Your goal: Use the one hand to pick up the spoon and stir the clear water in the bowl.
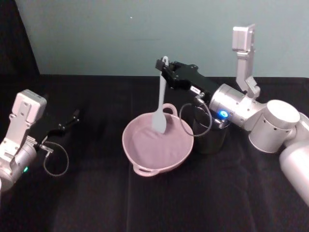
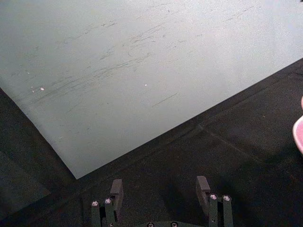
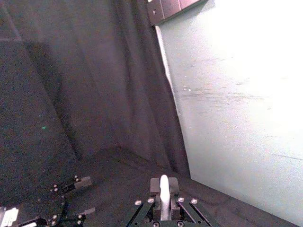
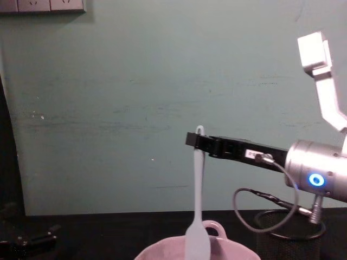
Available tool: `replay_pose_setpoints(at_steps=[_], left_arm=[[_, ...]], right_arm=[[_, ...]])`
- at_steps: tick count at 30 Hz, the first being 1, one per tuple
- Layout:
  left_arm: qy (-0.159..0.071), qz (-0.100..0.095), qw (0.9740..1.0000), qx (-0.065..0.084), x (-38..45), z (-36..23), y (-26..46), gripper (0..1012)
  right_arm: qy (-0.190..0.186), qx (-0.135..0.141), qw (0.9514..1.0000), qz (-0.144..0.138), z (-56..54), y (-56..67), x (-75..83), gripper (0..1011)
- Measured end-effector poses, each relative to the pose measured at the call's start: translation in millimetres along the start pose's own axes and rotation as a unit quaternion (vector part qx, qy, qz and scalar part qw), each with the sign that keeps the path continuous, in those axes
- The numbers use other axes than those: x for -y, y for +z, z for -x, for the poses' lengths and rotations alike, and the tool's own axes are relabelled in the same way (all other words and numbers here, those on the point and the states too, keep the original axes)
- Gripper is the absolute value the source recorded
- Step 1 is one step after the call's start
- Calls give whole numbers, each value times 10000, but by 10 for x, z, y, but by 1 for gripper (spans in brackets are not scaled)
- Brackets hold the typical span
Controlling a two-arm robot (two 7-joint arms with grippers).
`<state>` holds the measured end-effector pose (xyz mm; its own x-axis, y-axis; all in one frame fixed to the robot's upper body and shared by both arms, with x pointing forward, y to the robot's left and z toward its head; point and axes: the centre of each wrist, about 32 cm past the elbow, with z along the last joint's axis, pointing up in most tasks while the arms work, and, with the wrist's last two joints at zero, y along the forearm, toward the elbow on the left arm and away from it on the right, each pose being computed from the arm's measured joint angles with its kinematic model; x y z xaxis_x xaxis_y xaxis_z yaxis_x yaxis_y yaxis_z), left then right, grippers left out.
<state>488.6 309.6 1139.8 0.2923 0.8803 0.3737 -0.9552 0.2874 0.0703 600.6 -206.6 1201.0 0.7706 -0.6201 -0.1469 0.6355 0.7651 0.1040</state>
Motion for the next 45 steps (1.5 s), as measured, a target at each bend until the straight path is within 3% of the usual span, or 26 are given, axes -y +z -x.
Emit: replay_pose_setpoints(at_steps=[12, 21, 28, 31, 38, 45], left_arm=[[0, 0, 10000, 0, 0, 0, 0, 1011], [0, 0, 10000, 0, 0, 0, 0, 1011], [0, 0, 10000, 0, 0, 0, 0, 1011], [0, 0, 10000, 0, 0, 0, 0, 1011], [0, 0, 10000, 0, 0, 0, 0, 1011], [0, 0, 10000, 0, 0, 0, 0, 1011]], right_arm=[[-183, 119, 9998, 44, 80, 27, 399, 109], [-93, 148, 9998, 87, 222, 12, 520, 109], [155, 109, 9997, 154, 352, -40, 435, 109], [304, 81, 9993, 205, 391, -75, 324, 109], [478, 27, 9986, 227, 399, -112, 88, 109], [539, -35, 9983, 223, 334, -126, -145, 109]])
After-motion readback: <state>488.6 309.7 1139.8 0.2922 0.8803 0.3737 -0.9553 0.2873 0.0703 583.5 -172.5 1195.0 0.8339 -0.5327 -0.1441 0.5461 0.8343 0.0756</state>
